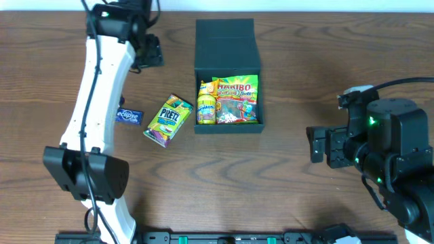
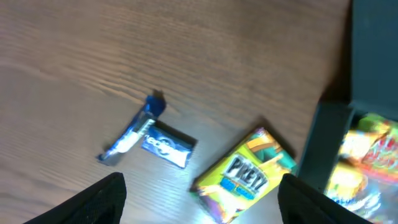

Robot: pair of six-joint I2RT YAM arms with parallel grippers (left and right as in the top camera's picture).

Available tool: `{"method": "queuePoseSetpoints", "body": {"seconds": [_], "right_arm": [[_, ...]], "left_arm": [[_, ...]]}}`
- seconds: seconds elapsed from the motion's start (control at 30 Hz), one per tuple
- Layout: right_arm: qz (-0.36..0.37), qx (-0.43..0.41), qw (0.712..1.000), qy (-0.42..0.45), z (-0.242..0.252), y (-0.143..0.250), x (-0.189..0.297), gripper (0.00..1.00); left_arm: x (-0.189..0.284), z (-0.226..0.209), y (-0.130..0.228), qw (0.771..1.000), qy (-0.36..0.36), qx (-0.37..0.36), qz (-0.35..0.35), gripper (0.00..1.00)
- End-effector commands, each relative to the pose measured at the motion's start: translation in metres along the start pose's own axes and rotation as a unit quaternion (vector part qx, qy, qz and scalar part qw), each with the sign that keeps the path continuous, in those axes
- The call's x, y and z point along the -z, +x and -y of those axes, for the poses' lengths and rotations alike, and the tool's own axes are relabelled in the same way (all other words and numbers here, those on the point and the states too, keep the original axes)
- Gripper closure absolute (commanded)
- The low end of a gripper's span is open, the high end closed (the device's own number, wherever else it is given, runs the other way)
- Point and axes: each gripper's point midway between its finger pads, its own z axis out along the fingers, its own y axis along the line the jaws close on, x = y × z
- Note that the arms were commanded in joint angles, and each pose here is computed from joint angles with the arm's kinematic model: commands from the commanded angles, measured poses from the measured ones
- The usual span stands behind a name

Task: Pack container
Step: 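Move the left gripper to the Pretz box and grasp it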

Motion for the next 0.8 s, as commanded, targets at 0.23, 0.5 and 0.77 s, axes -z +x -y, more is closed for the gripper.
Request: {"method": "queuePoseSetpoints", "body": {"seconds": [0.23,0.5,0.77], "right_arm": [[0.001,0.004,1.000,0.006,0.003,0.000,0.001,0.01],[0.002,0.004,1.000,0.006,0.003,0.000,0.001,0.01],[0.002,0.004,1.000,0.006,0.003,0.000,0.001,0.01]], "left_arm": [[-0.043,0.030,0.047,0.959,0.110,-0.247,-0.080,0.16],[-0.095,0.037,0.095,0.949,0.133,-0.249,-0.140,0.02],[-0.124,0.045,0.132,0.935,0.169,-0.261,-0.169,0.05]]}}
